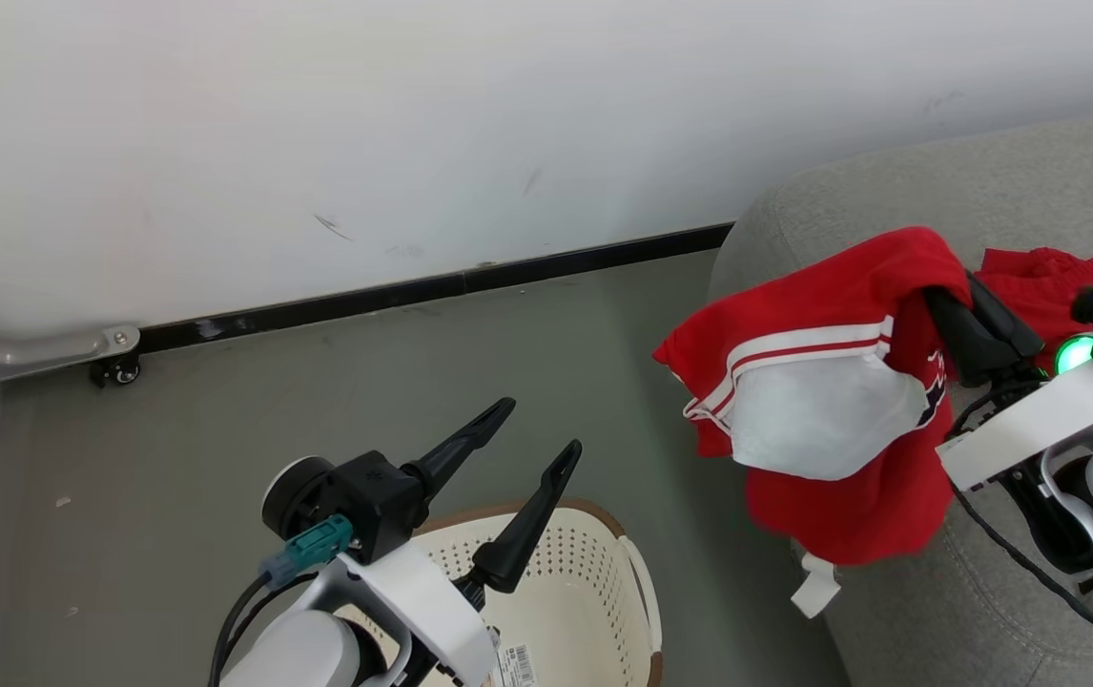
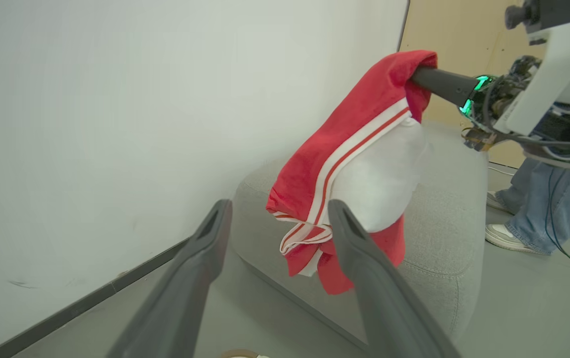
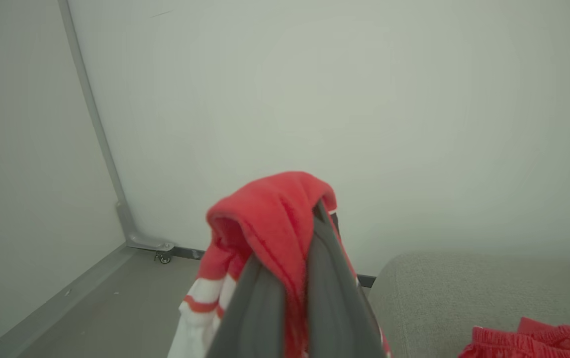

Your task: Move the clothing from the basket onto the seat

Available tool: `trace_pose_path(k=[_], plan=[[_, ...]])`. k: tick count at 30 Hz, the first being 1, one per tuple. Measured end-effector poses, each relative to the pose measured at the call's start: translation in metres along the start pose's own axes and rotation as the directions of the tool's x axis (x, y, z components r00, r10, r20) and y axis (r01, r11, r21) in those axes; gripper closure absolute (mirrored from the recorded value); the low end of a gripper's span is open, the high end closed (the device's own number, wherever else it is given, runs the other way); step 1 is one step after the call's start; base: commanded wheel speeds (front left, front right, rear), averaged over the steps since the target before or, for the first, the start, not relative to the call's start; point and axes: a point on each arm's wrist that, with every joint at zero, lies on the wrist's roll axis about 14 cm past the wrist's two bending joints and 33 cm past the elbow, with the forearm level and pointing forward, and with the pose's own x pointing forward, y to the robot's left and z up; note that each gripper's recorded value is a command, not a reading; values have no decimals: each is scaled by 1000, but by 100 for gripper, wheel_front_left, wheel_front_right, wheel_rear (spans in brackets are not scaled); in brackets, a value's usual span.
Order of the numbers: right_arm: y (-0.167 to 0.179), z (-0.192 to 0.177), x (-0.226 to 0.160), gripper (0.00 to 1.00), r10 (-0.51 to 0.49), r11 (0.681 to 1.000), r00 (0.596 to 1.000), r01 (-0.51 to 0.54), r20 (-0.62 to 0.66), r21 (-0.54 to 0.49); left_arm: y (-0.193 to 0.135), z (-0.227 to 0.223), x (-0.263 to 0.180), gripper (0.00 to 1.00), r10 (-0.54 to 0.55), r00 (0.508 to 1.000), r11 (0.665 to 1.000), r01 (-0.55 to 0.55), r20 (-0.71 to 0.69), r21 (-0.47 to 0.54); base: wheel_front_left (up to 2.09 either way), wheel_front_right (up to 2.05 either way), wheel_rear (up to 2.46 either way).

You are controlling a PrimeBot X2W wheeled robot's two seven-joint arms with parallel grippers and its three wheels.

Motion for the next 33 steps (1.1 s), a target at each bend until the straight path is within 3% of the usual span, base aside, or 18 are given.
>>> trace_pose_path(k=[9, 33], plan=[[-28, 6, -18, 100, -82, 997, 997, 82, 15, 0, -17, -13, 8, 0, -60, 998, 998, 59, -11, -34, 0, 0, 0], [-57, 4, -65, 100, -198, 980, 980, 198, -2, 5, -52, -28, 28, 0, -194, 981, 978, 192, -11, -77, 0, 0, 0]])
